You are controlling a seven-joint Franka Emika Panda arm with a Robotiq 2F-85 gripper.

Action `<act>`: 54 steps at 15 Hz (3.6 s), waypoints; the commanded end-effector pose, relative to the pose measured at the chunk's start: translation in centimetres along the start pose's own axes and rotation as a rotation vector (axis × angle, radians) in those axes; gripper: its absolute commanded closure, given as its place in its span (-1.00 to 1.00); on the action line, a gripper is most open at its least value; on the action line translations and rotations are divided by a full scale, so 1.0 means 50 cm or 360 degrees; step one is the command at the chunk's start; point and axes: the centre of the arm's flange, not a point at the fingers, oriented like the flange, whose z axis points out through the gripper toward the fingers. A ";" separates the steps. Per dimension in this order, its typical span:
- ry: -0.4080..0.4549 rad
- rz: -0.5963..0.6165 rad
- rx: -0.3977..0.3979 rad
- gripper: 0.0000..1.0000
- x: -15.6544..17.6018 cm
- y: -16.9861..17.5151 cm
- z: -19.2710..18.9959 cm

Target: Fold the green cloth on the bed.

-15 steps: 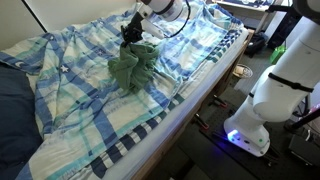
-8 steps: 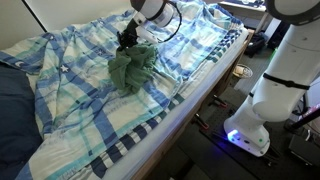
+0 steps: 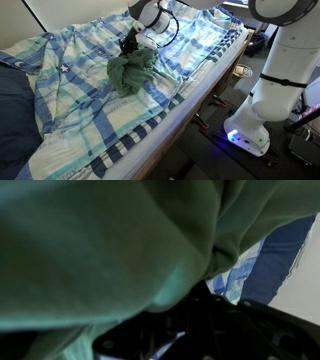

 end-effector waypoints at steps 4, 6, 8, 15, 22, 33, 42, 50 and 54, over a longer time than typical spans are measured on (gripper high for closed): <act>0.0061 -0.0008 0.0035 0.17 0.008 -0.011 -0.026; 0.0093 -0.0030 0.0056 -0.13 0.000 -0.027 -0.062; 0.0160 -0.0060 0.0077 -0.44 -0.008 -0.051 -0.119; 0.0381 -0.0129 0.0088 -1.00 -0.075 -0.122 -0.314; 0.0431 -0.0012 0.0060 -1.00 -0.183 -0.105 -0.373; 0.0215 0.0716 -0.0126 -1.00 -0.372 0.013 -0.321; 0.0176 0.1147 -0.0173 -1.00 -0.445 0.102 -0.293; 0.0218 0.1235 -0.0166 -1.00 -0.425 0.190 -0.225; 0.0273 0.1252 -0.0132 -1.00 -0.411 0.236 -0.196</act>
